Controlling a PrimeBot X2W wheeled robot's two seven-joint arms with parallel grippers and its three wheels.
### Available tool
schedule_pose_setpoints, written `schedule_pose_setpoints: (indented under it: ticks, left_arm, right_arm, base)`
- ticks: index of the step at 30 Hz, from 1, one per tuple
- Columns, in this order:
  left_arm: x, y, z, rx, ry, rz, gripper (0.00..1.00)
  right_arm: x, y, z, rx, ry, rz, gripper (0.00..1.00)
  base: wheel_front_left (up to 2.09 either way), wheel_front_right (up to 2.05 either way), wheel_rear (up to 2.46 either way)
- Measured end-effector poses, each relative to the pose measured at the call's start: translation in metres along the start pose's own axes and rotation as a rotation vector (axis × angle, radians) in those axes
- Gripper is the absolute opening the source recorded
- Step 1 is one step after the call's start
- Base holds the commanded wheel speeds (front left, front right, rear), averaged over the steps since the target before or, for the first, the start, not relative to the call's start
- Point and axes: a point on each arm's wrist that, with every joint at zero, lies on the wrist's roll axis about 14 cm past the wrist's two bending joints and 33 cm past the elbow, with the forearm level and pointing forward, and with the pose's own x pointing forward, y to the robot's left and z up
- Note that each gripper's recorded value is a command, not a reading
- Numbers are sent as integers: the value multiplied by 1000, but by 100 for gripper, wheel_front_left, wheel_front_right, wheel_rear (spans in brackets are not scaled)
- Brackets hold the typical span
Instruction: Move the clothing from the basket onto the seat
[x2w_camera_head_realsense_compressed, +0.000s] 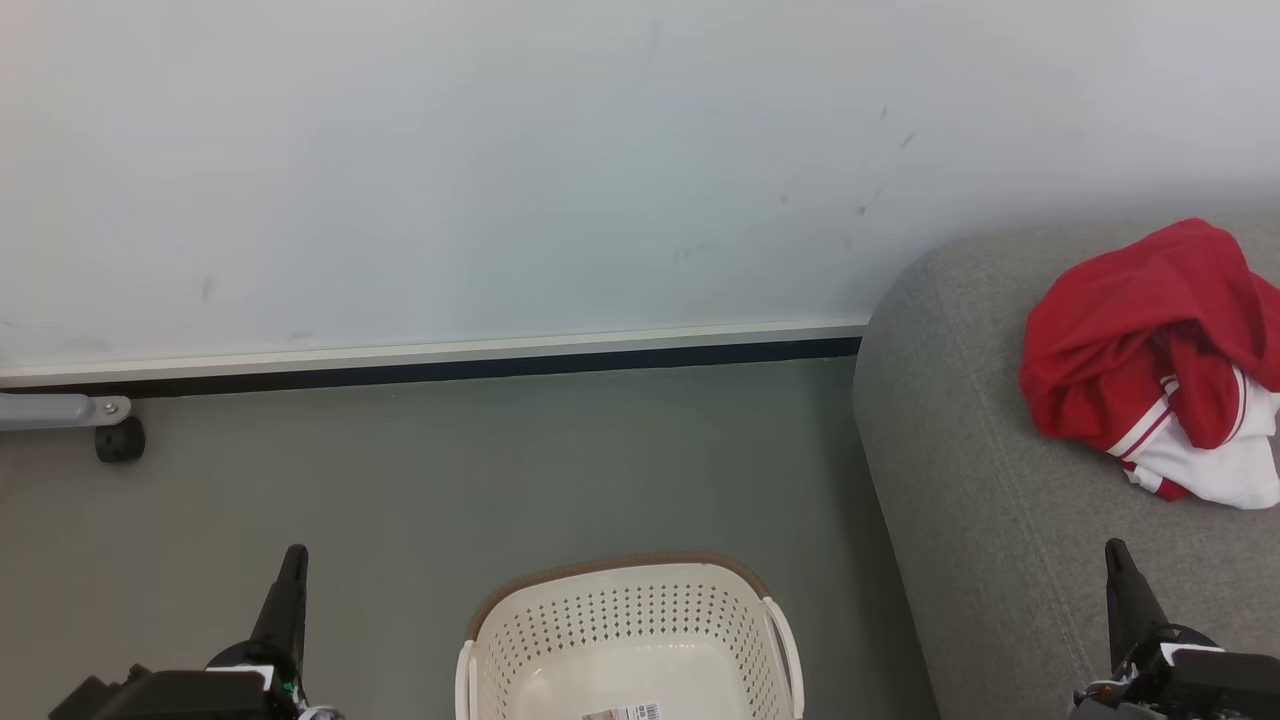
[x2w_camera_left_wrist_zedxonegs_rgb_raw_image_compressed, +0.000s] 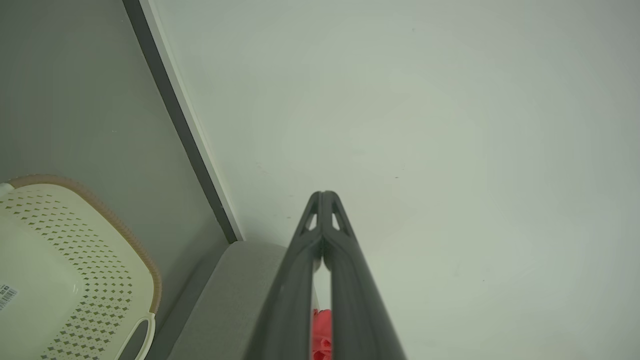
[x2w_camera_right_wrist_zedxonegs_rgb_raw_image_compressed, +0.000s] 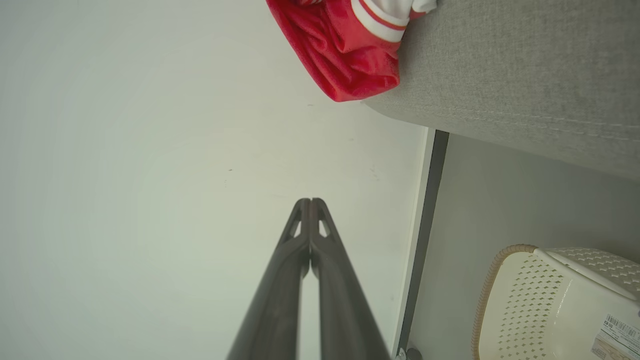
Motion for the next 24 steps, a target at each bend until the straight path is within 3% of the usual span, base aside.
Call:
schedule_pose_setpoints:
  ticks: [24]
  left_arm:
    - [0,0,0,0,0,0,0]
  right_arm:
    - [0,0,0,0,0,0,0]
  base:
    - [0,0,0]
